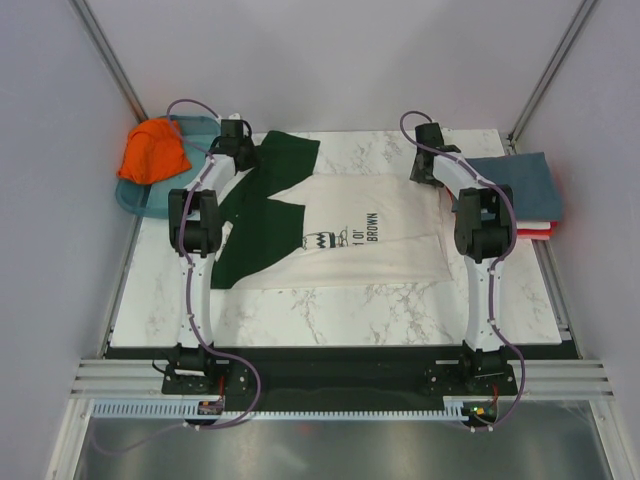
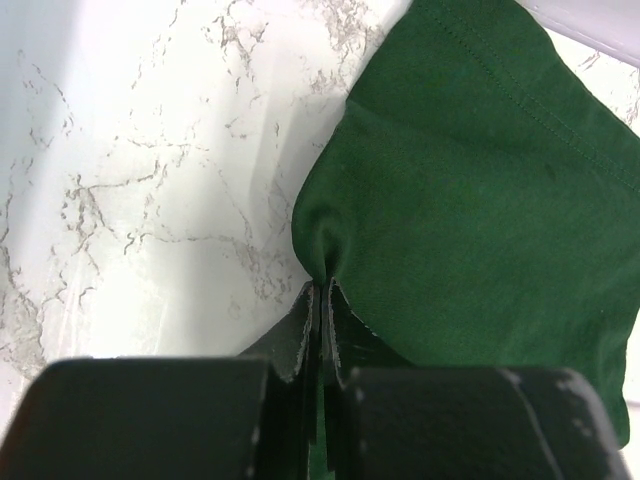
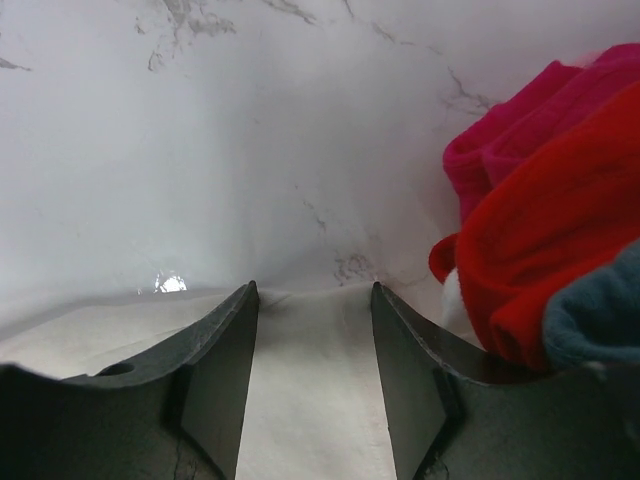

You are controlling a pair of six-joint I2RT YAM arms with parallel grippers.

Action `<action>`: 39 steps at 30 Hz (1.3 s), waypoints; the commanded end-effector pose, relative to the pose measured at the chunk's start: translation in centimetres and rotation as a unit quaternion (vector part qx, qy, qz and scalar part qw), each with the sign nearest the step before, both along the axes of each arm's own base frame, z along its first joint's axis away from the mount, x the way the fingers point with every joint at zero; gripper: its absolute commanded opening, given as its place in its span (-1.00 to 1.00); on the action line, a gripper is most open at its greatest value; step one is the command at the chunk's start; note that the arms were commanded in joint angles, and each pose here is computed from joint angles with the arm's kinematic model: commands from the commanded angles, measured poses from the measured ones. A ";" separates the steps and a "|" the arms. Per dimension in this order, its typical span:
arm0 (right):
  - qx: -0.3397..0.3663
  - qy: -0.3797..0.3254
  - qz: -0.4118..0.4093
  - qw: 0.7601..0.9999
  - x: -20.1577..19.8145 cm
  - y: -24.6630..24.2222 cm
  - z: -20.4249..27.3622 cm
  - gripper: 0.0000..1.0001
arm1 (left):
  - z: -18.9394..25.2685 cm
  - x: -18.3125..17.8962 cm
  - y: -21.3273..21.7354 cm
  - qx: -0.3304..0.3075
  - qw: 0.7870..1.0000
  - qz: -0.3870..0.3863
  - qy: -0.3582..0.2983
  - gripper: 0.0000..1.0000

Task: Fold and stack the t-shirts
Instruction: Fold the tshirt

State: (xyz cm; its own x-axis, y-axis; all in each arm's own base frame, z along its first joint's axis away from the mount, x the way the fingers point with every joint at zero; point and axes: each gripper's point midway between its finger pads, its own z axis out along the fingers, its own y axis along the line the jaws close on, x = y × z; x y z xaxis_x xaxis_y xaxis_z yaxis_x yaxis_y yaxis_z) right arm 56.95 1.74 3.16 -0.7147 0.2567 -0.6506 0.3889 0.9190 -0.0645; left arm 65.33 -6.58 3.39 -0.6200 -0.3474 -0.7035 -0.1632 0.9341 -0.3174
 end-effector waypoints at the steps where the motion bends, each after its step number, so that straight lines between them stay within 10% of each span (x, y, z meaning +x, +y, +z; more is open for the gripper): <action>1: 0.014 0.012 -0.003 1.000 -0.2 0.1 -1.1 0.15 | 4.6 1.2 0.6 0.014 0.998 -0.006 -0.054 -0.95; 9: -0.006 -0.015 -0.017 1.000 1.2 -0.6 0.1 -0.23 | 5.3 1.2 0.7 0.016 0.998 -0.008 -0.060 -0.95; 18: -0.040 -0.036 -0.019 0.998 2.1 -1.6 2.5 0.17 | 6.1 1.4 0.5 0.015 0.997 -0.013 -0.070 -0.95; 24: -0.030 -0.017 -0.009 0.999 2.1 -1.0 0.0 0.07 | 6.0 1.3 0.4 0.015 0.997 -0.017 -0.068 -0.95; 39: -0.015 -0.035 0.009 0.999 2.2 0.0 2.3 -0.92 | 7.7 1.4 -0.2 0.017 0.995 -0.041 -0.090 -0.95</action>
